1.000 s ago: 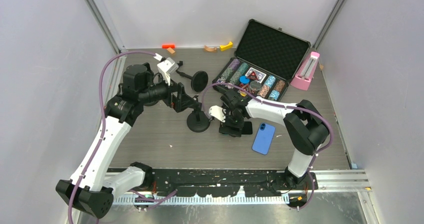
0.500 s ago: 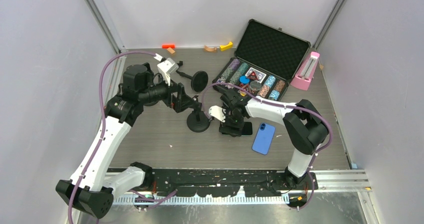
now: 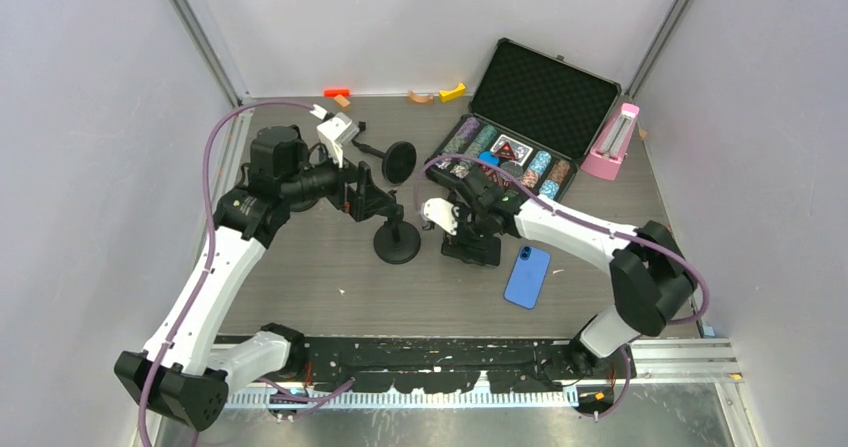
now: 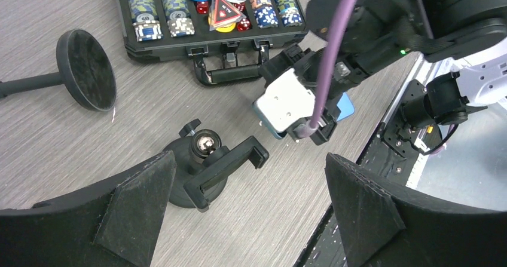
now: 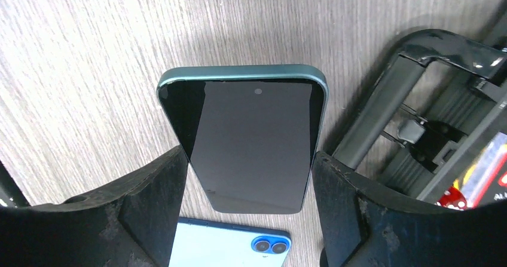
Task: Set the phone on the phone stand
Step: Pick up the phone at the center of the board.
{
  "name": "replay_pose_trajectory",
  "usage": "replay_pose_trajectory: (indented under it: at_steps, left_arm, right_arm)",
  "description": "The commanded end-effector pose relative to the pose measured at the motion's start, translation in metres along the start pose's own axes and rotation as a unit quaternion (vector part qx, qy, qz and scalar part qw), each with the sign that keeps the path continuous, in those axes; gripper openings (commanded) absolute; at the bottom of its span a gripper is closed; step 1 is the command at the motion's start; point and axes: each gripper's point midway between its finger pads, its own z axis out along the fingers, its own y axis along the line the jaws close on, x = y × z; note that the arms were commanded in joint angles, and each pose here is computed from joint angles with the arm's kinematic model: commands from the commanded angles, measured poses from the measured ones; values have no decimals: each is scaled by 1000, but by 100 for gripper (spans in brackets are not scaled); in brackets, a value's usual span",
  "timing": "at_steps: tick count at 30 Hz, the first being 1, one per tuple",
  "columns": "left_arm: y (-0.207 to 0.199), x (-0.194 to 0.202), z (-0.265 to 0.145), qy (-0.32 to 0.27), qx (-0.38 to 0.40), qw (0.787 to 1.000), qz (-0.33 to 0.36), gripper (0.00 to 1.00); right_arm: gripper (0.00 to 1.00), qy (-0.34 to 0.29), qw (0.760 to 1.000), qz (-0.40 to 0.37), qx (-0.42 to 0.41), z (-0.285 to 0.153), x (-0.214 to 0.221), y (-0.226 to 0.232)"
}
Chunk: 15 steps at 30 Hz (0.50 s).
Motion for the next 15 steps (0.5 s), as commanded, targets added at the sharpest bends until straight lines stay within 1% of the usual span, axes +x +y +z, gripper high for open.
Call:
replay_pose_trajectory:
  at_steps: [1, 10, 15]
  left_arm:
    - [-5, -31, 0, -41, 7, 999, 10, 99]
    - [-8, -35, 11, -36, 27, 999, -10, 98]
    - [-11, -39, 24, -24, 41, 999, -26, 98]
  right_arm:
    - [0, -50, 998, 3, 30, -25, -19, -6]
    - [0, -91, 994, 19, 54, -43, -31, -10]
    - [0, -134, 987, 33, 87, -71, -55, -23]
